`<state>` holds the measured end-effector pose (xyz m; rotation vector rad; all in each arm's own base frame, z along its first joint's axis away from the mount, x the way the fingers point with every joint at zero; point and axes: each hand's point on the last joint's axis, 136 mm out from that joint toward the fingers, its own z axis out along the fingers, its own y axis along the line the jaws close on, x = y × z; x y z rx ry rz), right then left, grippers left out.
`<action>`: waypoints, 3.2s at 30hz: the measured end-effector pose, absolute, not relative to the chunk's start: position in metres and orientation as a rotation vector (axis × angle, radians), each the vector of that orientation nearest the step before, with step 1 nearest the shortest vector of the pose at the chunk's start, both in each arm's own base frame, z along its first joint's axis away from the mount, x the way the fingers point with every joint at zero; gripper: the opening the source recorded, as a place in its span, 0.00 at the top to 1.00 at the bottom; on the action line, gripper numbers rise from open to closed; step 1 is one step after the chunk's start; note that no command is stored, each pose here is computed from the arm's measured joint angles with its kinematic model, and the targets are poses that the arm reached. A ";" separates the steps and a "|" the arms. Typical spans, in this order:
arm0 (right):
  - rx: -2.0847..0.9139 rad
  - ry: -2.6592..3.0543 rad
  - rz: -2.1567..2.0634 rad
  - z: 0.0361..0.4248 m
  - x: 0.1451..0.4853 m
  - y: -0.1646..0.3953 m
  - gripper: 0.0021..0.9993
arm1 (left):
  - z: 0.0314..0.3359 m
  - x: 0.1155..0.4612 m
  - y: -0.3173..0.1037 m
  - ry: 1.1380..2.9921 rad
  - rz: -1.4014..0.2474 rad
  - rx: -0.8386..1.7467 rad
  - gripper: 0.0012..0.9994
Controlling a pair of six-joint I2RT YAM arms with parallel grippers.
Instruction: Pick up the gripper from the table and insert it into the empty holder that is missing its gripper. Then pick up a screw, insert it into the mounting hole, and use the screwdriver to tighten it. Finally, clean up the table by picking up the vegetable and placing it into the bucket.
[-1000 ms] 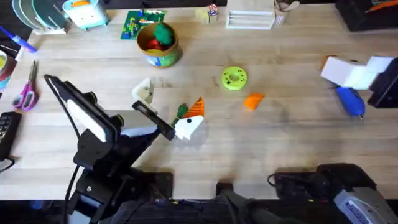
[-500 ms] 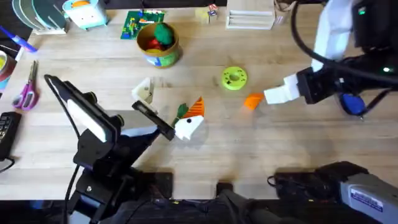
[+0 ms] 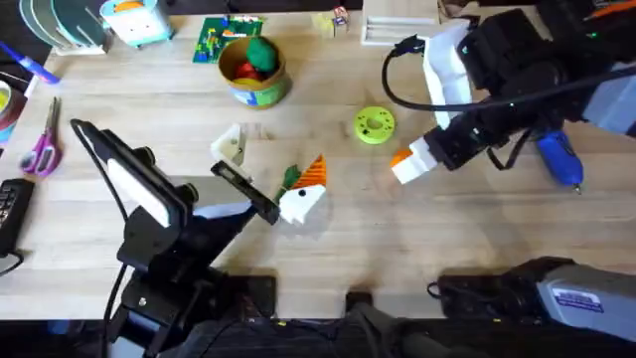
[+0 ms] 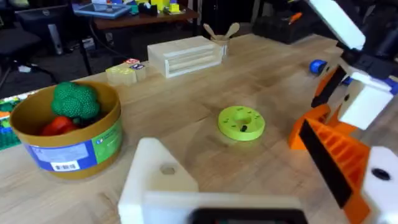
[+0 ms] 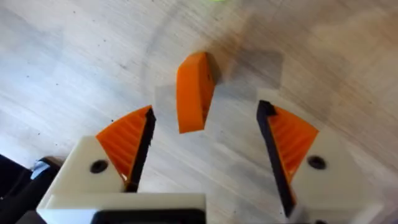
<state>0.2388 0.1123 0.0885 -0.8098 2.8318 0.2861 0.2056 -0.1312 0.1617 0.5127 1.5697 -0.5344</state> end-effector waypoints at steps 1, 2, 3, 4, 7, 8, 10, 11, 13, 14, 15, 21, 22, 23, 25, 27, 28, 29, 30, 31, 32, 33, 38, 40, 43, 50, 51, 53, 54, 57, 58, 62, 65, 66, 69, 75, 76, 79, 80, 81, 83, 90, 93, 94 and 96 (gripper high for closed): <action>-0.814 2.828 0.286 0.087 0.241 0.113 0.01 | 0.162 0.206 -0.131 1.570 -0.535 0.513 0.01; -0.817 2.824 0.285 0.086 0.243 0.114 0.01 | 0.162 0.206 -0.131 1.570 -0.534 0.513 0.01; -0.821 2.820 0.284 0.085 0.245 0.114 0.04 | 0.162 0.206 -0.131 1.570 -0.535 0.513 0.01; -0.825 2.818 0.284 0.084 0.246 0.115 0.09 | 0.162 0.206 -0.131 1.570 -0.534 0.513 0.01; -0.831 2.801 0.282 0.084 0.250 0.116 0.43 | 0.162 0.206 -0.131 1.570 -0.534 0.513 0.01; -0.829 2.790 0.282 0.084 0.253 0.117 0.60 | 0.162 0.206 -0.131 1.570 -0.534 0.513 0.01; -0.827 2.776 0.281 0.085 0.256 0.118 0.88 | 0.162 0.206 -0.131 1.570 -0.535 0.513 0.01; -0.825 2.776 0.282 0.085 0.256 0.118 0.96 | 0.162 0.206 -0.131 1.570 -0.534 0.513 0.01; -0.828 2.787 0.282 0.087 0.254 0.117 0.99 | 0.162 0.206 -0.131 1.570 -0.534 0.513 0.01; -0.830 2.797 0.282 0.089 0.252 0.117 0.99 | 0.162 0.206 -0.131 1.570 -0.534 0.513 0.01; -0.831 2.802 0.282 0.092 0.251 0.116 0.99 | 0.162 0.206 -0.131 1.570 -0.534 0.513 0.01; -0.787 2.725 0.285 0.147 0.257 0.118 0.99 | 0.162 0.206 -0.131 1.570 -0.534 0.513 0.01; -0.754 2.688 0.288 0.162 0.260 0.119 0.99 | 0.162 0.206 -0.131 1.570 -0.534 0.513 0.01; -0.718 2.652 0.300 0.174 0.261 0.120 0.99 | 0.162 0.206 -0.131 1.570 -0.534 0.513 0.01; -0.663 2.597 0.354 0.193 0.259 0.124 0.99 | 0.162 0.206 -0.131 1.570 -0.534 0.513 0.01; -0.630 2.553 0.442 0.200 0.256 0.130 0.99 | 0.162 0.206 -0.131 1.570 -0.535 0.513 0.01; -0.617 2.532 0.493 0.200 0.256 0.135 0.99 | 0.162 0.206 -0.131 1.570 -0.534 0.513 0.01; -0.603 2.511 0.561 0.196 0.257 0.141 0.99 | 0.162 0.206 -0.131 1.570 -0.534 0.513 0.01; -0.589 2.488 0.635 0.192 0.259 0.148 0.99 | 0.162 0.206 -0.131 1.570 -0.535 0.513 0.01; -0.575 2.461 0.722 0.186 0.262 0.157 0.99 | 0.162 0.206 -0.131 1.570 -0.534 0.513 0.01; -0.560 2.439 0.794 0.181 0.265 0.164 0.99 | 0.162 0.206 -0.131 1.570 -0.534 0.513 0.01; -0.537 2.418 0.868 0.178 0.269 0.171 0.99 | 0.162 0.206 -0.131 1.570 -0.535 0.513 0.01; -0.418 2.402 1.123 0.177 0.273 0.197 0.99 | 0.162 0.205 -0.132 1.569 -0.539 0.516 0.01; -0.414 2.398 1.200 0.182 0.269 0.208 0.99 | 0.162 0.203 -0.134 1.566 -0.551 0.528 0.01; -0.428 2.409 1.313 0.185 0.258 0.223 0.99 | 0.163 0.196 -0.142 1.552 -0.605 0.575 0.01; -0.384 2.470 1.566 0.185 0.241 0.243 0.99 | 0.164 0.167 -0.168 1.500 -0.794 0.742 0.01; -0.383 2.469 1.605 0.186 0.240 0.245 0.99 | 0.164 0.163 -0.170 1.499 -0.819 0.751 0.01; -0.379 2.470 1.670 0.188 0.237 0.248 0.99 | 0.164 0.159 -0.173 1.504 -0.863 0.758 0.01; -0.374 2.473 1.696 0.188 0.236 0.249 0.99 | 0.164 0.157 -0.174 1.509 -0.882 0.757 0.01; -0.366 2.490 1.754 0.187 0.232 0.253 0.99 | 0.164 0.154 -0.175 1.522 -0.927 0.748 0.01; -0.364 2.499 1.768 0.185 0.231 0.255 0.99 | 0.164 0.153 -0.176 1.525 -0.936 0.746 0.01; -0.363 2.548 1.818 0.178 0.223 0.264 0.99 | 0.164 0.151 -0.177 1.533 -0.963 0.740 0.01; -0.377 2.574 1.852 0.175 0.216 0.272 0.99 | 0.164 0.151 -0.177 1.536 -0.972 0.737 0.01; -0.381 2.576 1.860 0.174 0.215 0.274 0.99 | 0.164 0.151 -0.177 1.537 -0.972 0.737 0.01; -0.413 2.549 1.884 0.177 0.216 0.281 0.99 | 0.164 0.151 -0.177 1.539 -0.972 0.732 0.01; -0.401 2.511 1.922 0.182 0.224 0.292 0.99 | 0.164 0.157 -0.173 1.548 -0.943 0.702 0.01; -0.391 2.517 1.931 0.181 0.225 0.293 0.99 | 0.164 0.158 -0.173 1.551 -0.939 0.694 0.01; -0.354 2.544 1.967 0.176 0.227 0.296 0.99 | 0.163 0.161 -0.171 1.556 -0.927 0.677 0.01; -0.343 2.550 1.980 0.175 0.227 0.298 0.99 | 0.163 0.162 -0.170 1.558 -0.923 0.673 0.01; -0.338 2.553 1.993 0.173 0.228 0.299 0.99 | 0.163 0.162 -0.170 1.559 -0.920 0.670 0.01; -0.323 2.555 2.021 0.171 0.231 0.302 0.99 | 0.163 0.163 -0.169 1.558 -0.911 0.667 0.01; -0.270 2.592 2.076 0.161 0.234 0.323 0.99 | 0.162 0.162 -0.170 1.564 -0.917 0.676 0.01; -0.247 2.597 2.054 0.161 0.234 0.333 0.99 | 0.161 0.166 -0.168 1.573 -0.899 0.657 0.01; -0.242 2.590 2.039 0.161 0.235 0.337 0.99 | 0.161 0.168 -0.166 1.576 -0.886 0.643 0.01; -0.215 2.575 2.004 0.161 0.239 0.344 0.99 | 0.160 0.173 -0.162 1.583 -0.860 0.618 0.01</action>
